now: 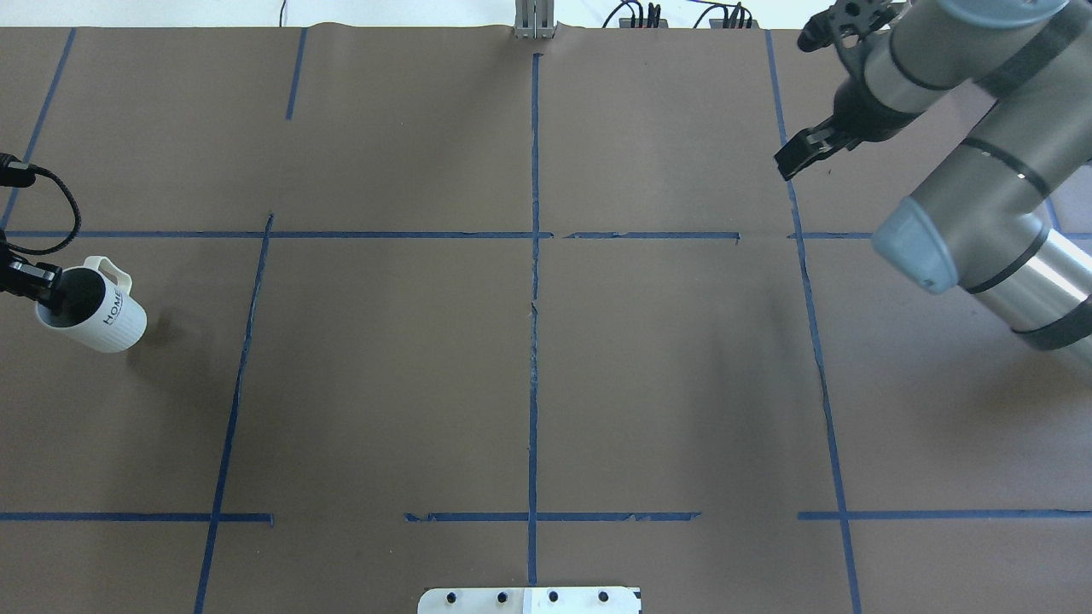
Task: Left arm hands cup to right arm to dump lemon
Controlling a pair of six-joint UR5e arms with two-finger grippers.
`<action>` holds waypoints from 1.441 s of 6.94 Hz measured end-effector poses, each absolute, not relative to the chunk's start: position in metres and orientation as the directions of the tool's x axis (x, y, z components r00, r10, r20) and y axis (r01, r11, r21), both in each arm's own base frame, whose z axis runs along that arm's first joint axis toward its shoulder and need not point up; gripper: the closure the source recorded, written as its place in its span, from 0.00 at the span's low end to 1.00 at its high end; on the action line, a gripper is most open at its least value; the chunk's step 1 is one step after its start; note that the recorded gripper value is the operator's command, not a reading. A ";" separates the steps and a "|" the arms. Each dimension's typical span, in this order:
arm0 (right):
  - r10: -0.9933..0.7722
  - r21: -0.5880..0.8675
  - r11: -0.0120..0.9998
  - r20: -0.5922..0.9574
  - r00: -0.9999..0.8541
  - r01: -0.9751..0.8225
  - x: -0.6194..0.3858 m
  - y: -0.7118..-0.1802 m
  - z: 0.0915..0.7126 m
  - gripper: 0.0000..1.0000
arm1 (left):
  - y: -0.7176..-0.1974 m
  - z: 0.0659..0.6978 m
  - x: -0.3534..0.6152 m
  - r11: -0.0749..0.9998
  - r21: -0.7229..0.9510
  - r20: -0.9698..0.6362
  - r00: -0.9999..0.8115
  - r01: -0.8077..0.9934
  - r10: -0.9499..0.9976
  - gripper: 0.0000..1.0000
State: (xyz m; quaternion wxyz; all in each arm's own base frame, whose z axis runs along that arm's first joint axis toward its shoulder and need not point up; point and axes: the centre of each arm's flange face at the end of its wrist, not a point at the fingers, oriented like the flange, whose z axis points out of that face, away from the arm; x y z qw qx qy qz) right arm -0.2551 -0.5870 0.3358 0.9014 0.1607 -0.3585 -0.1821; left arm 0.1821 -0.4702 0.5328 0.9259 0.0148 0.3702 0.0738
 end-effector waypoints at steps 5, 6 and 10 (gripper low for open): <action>-0.481 0.388 0.873 0.580 0.657 0.296 -0.090 -0.581 0.452 0.00 | -0.480 0.553 0.178 0.989 0.095 -0.688 0.710 -0.114 0.148 0.00; -0.449 0.350 0.891 0.588 0.673 0.289 -0.068 -0.566 0.486 0.00 | -0.482 0.553 0.166 0.984 0.124 -0.683 0.709 -0.125 0.176 0.00; -0.307 0.222 0.951 0.621 0.721 0.213 0.004 -0.513 0.567 0.00 | -0.488 0.584 0.025 0.956 0.189 -0.610 0.736 -0.224 0.293 0.00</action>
